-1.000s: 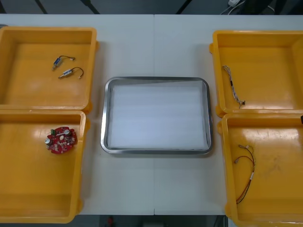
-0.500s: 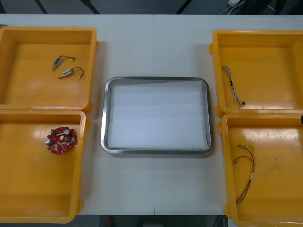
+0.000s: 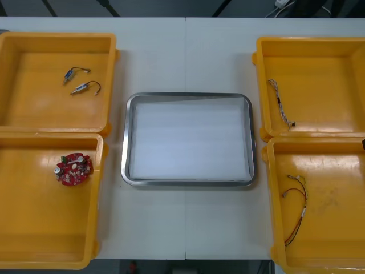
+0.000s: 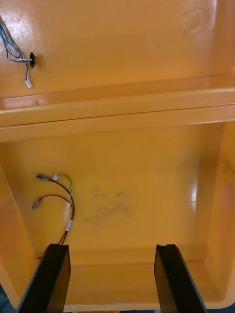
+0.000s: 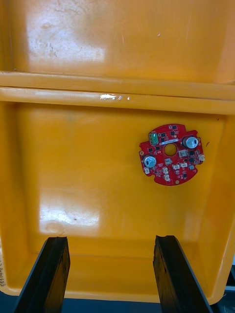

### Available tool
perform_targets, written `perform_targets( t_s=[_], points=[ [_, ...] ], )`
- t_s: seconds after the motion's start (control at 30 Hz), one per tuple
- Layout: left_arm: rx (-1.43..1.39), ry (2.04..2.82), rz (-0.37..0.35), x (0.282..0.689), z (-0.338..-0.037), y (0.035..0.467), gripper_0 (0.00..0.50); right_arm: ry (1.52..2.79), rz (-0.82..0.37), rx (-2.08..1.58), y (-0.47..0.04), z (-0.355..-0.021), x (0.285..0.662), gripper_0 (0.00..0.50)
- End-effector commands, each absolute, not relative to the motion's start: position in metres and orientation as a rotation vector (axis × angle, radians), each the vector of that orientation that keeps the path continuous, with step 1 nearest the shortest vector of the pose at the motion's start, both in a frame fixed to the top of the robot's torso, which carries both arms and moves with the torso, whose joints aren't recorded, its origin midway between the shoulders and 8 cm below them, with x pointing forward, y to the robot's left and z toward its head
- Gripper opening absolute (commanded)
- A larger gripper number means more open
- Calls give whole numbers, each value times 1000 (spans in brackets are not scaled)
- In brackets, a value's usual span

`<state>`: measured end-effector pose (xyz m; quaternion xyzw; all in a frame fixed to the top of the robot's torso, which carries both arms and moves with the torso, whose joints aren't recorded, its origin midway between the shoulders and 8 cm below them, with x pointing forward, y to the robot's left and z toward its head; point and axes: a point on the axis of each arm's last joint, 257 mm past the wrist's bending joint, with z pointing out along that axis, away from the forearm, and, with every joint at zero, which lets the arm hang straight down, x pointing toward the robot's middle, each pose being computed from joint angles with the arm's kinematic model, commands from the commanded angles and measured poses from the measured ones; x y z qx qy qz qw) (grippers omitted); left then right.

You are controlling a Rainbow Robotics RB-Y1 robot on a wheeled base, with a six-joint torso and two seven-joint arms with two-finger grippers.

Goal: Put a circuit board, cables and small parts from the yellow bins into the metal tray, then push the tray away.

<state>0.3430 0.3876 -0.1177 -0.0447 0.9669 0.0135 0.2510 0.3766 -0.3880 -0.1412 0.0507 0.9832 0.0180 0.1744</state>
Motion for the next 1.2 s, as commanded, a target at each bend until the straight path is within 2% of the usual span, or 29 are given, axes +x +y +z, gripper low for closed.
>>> perform_targets(
  t_s=[0.03,1.2],
  points=[
    [-170,2600,103,341,-103,400,500,2759,6,185,-400,-126,374,500],
    [-170,2600,103,341,-103,400,500,2759,6,185,-400,-126,374,500]
  ],
)
